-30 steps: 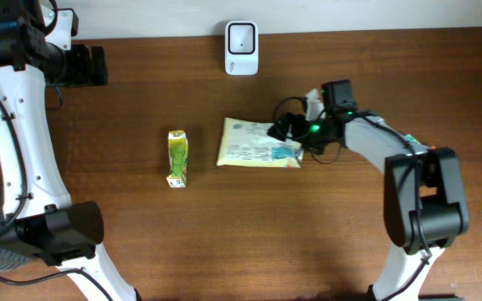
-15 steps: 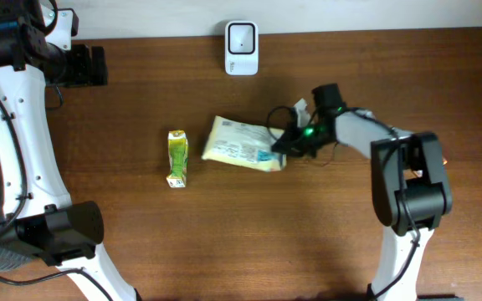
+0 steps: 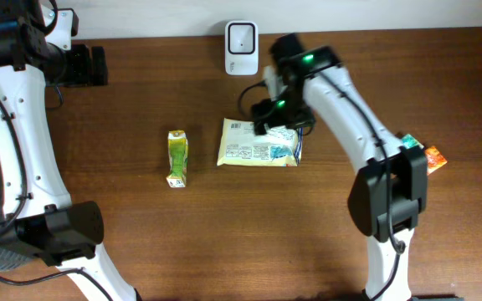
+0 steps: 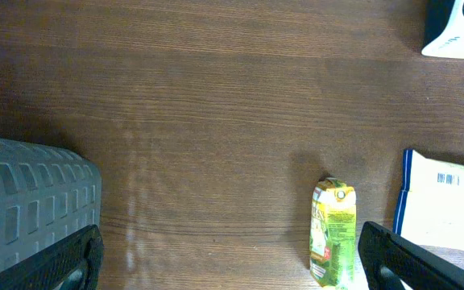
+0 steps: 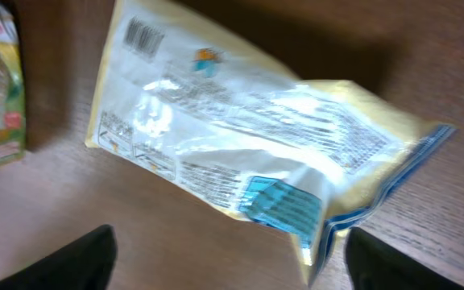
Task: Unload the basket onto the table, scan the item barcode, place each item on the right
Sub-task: 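Grasp the snack bag edge with the right gripper and lift it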
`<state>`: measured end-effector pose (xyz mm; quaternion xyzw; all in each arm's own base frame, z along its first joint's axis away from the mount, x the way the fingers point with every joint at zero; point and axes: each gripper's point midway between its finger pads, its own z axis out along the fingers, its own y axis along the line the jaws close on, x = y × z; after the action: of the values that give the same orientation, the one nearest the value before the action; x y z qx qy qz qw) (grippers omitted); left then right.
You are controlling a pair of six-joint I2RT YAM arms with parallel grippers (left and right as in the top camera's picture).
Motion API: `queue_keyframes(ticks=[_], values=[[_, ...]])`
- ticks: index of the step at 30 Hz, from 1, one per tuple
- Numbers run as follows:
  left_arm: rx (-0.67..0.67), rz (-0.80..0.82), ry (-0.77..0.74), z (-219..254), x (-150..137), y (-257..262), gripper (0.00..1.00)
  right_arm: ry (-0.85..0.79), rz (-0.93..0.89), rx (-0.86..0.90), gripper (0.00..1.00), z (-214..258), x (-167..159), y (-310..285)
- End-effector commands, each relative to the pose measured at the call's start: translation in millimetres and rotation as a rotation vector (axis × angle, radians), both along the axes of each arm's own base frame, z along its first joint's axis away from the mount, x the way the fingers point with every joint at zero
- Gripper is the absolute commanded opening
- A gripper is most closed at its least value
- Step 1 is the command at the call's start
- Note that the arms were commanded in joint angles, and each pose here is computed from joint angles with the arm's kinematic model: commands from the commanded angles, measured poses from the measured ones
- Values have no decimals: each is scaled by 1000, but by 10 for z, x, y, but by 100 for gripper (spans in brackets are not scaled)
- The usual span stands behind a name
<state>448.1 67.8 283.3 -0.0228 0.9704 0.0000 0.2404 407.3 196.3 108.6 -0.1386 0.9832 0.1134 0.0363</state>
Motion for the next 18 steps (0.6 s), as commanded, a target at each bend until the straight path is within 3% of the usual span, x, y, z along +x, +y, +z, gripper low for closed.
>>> queue_keyframes(ticks=[1, 4, 9, 18], values=[[4, -5, -1, -1, 0, 29, 99, -65, 5, -105, 94, -16, 137, -227], [4, -5, -1, -1, 0, 29, 99, -149, 293, -85, 100, 2, 200, -130], [4, -5, -1, -1, 0, 29, 99, -200, 458, -99, 99, -230, 398, -172], [4, -5, -1, -1, 0, 29, 99, -254, 488, 81, 99, -541, 678, -30]])
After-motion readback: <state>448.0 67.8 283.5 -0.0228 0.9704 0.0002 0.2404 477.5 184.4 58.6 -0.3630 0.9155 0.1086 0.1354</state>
